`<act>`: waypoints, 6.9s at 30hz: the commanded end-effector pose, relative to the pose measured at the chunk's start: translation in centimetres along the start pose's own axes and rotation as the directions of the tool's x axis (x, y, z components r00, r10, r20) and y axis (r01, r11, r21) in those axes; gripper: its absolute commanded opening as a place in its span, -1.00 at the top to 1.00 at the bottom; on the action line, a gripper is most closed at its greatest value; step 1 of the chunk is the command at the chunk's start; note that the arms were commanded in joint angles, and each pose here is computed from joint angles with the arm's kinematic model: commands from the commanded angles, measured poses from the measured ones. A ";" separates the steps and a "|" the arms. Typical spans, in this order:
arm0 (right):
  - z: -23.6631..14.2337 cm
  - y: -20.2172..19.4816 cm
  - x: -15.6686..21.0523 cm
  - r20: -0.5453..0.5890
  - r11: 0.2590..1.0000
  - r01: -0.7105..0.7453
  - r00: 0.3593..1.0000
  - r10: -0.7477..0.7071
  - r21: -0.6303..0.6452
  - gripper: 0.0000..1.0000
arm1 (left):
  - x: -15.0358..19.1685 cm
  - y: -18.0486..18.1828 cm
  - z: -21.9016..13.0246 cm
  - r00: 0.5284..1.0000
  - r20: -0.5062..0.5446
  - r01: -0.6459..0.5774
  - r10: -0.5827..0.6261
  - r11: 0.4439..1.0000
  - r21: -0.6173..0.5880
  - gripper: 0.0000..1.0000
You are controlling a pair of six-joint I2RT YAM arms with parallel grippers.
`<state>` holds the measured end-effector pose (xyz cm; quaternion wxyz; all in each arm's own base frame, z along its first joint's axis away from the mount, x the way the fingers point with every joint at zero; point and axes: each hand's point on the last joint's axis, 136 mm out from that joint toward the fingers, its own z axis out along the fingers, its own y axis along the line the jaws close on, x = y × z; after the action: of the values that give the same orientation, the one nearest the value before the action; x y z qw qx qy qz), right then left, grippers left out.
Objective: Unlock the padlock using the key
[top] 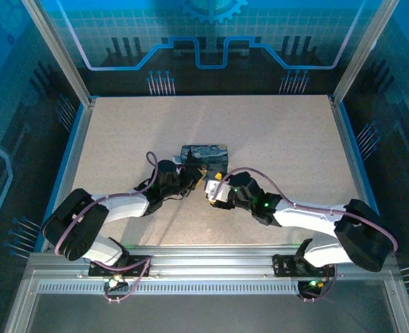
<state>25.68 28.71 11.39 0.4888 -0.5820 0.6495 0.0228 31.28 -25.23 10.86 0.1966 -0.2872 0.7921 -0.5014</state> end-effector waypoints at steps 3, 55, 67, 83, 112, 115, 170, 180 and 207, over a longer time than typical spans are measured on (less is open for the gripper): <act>0.9 -1.5 -2.2 0.031 0.995 0.043 0.998 -0.046 0.093 -0.16 | -0.4 -3.0 -0.5 1.000 0.020 -0.018 0.017 0.997 0.070 1.00; 2.7 -2.4 -2.7 0.048 0.972 -0.060 0.998 0.050 0.227 1.00 | 0.0 -2.6 -0.1 1.000 0.003 0.012 -0.012 0.998 0.062 1.00; 3.0 -3.0 -3.1 0.146 0.811 -0.553 0.833 0.533 0.193 1.00 | 0.2 -2.4 0.1 1.000 0.008 0.010 -0.010 0.998 0.056 1.00; 3.1 -2.4 -1.6 0.089 0.598 -0.791 0.610 0.788 0.128 1.00 | -0.1 -1.0 0.6 0.999 0.033 -0.003 0.003 1.000 0.017 1.00; 4.0 0.2 5.9 -0.026 0.107 -0.983 0.104 0.994 0.151 1.00 | -0.9 2.8 1.3 0.998 0.052 -0.029 0.033 0.996 -0.080 -0.05; 4.1 0.7 7.1 -0.041 0.032 -0.991 0.027 0.999 0.132 1.00 | -1.4 2.6 0.5 0.996 0.067 -0.045 0.051 0.995 -0.090 -0.09; 3.7 -6.1 5.4 -0.065 0.140 -0.980 0.150 0.987 -0.139 -0.38 | -6.6 5.3 0.9 0.947 -0.207 -0.304 0.245 0.890 -0.340 -0.25; 5.3 -8.8 5.0 0.011 0.200 -0.955 0.203 0.979 -0.220 -0.41 | -4.7 7.2 -0.1 0.953 -0.224 -0.274 0.203 0.891 -0.361 -0.15; 1.4 -6.2 6.7 -0.031 0.165 -0.931 0.185 0.982 -0.324 -0.31 | -4.0 5.9 0.4 0.949 -0.215 -0.292 0.228 0.895 -0.338 -0.16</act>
<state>32.94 22.32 9.15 0.3394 -0.0856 0.8250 0.4438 34.54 -21.04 6.88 0.1666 -0.1576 0.9053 -0.3576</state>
